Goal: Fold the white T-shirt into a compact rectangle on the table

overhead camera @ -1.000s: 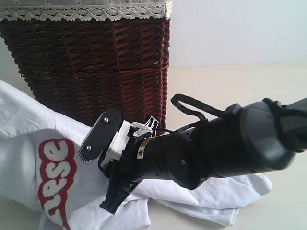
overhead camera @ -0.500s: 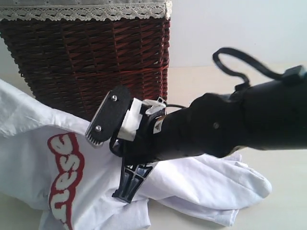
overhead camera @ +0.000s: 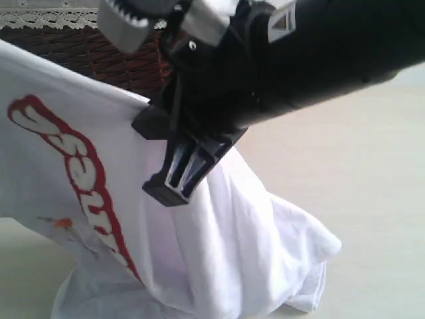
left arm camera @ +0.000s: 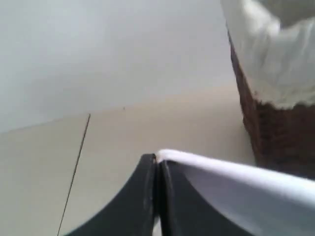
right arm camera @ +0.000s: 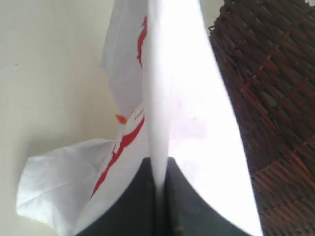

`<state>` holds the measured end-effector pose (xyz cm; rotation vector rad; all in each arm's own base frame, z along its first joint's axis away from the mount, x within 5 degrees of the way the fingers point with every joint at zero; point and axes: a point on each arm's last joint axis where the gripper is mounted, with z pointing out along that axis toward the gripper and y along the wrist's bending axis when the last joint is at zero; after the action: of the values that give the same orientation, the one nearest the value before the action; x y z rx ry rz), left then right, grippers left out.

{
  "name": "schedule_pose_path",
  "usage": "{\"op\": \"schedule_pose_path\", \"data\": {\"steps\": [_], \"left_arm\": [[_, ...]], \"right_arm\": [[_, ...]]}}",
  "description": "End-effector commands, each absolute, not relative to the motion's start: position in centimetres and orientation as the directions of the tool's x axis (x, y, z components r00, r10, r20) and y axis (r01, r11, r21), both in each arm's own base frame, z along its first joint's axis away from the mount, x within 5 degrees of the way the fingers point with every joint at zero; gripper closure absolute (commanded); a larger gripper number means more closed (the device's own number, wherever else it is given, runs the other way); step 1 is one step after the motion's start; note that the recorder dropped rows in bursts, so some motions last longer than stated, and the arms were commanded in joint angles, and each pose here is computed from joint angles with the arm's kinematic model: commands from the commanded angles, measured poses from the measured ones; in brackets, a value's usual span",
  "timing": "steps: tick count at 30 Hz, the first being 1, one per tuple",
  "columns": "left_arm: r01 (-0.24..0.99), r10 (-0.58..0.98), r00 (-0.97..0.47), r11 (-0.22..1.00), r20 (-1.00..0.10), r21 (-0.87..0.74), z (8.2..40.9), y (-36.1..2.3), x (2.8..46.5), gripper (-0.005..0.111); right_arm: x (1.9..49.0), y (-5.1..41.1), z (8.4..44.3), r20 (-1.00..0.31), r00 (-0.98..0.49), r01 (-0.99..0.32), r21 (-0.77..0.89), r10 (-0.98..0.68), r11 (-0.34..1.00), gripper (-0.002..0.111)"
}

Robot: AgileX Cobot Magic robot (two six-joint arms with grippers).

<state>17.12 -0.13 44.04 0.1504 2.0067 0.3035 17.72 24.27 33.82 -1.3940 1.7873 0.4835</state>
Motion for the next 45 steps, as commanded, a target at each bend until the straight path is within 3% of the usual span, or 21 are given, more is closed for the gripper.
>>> {"op": "schedule_pose_path", "data": {"steps": [1,11,16,21,24,29,35,39,43,45], "left_arm": [[-0.079,0.154,-0.235,0.981,-0.960,0.177,49.1,0.5,12.3,0.107],[-0.042,0.078,0.117,0.996,-0.990,0.073,56.5,1.8,2.1,0.107],[-0.049,0.070,0.259,0.997,-0.963,0.059,59.6,2.7,-2.3,0.107],[-0.095,0.135,0.260,0.989,-0.956,0.113,60.4,3.1,-3.0,0.107],[-0.156,0.185,0.132,0.974,-0.974,0.164,59.8,3.2,-0.6,0.107],[-0.107,0.259,-0.272,0.949,-0.927,0.297,55.2,1.4,9.6,0.107],[0.030,0.357,-0.576,0.908,-0.735,0.418,46.3,-0.9,20.8,0.107],[0.050,0.375,-0.678,0.881,-0.632,0.470,40.0,-1.5,26.3,0.107],[0.063,0.385,-0.731,0.860,-0.563,0.506,34.8,-1.6,29.7,0.107],[0.042,0.333,-0.760,0.882,-0.558,0.469,31.5,-1.0,31.8,0.101]], "right_arm": [[15.9,24.4,36.8,-0.738,-0.088,-0.961,-0.113,-0.669,0.251,0.108],[8.6,26.5,44.4,-0.834,0.106,-0.990,-0.141,-0.541,0.025,0.108],[7.0,26.2,47.6,-0.874,0.114,-0.991,-0.131,-0.473,0.003,0.108],[6.8,25.9,48.0,-0.866,0.116,-0.992,-0.125,-0.487,-0.014,0.108],[7.4,26.4,47.3,-0.842,0.107,-0.990,-0.140,-0.529,0.023,0.108],[11.0,29.2,43.3,-0.715,-0.006,-0.948,-0.219,-0.699,0.232,0.108],[15.4,33.9,35.5,-0.523,-0.133,-0.918,-0.256,-0.842,0.304,0.108],[19.9,35.6,28.6,-0.385,-0.253,-0.913,-0.207,-0.887,0.351,0.108],[22.9,36.4,23.9,-0.341,-0.274,-0.918,-0.186,-0.899,0.351,0.108],[24.2,36.6,21.8,-0.326,-0.266,-0.918,-0.201,-0.907,0.342,0.103]]}}
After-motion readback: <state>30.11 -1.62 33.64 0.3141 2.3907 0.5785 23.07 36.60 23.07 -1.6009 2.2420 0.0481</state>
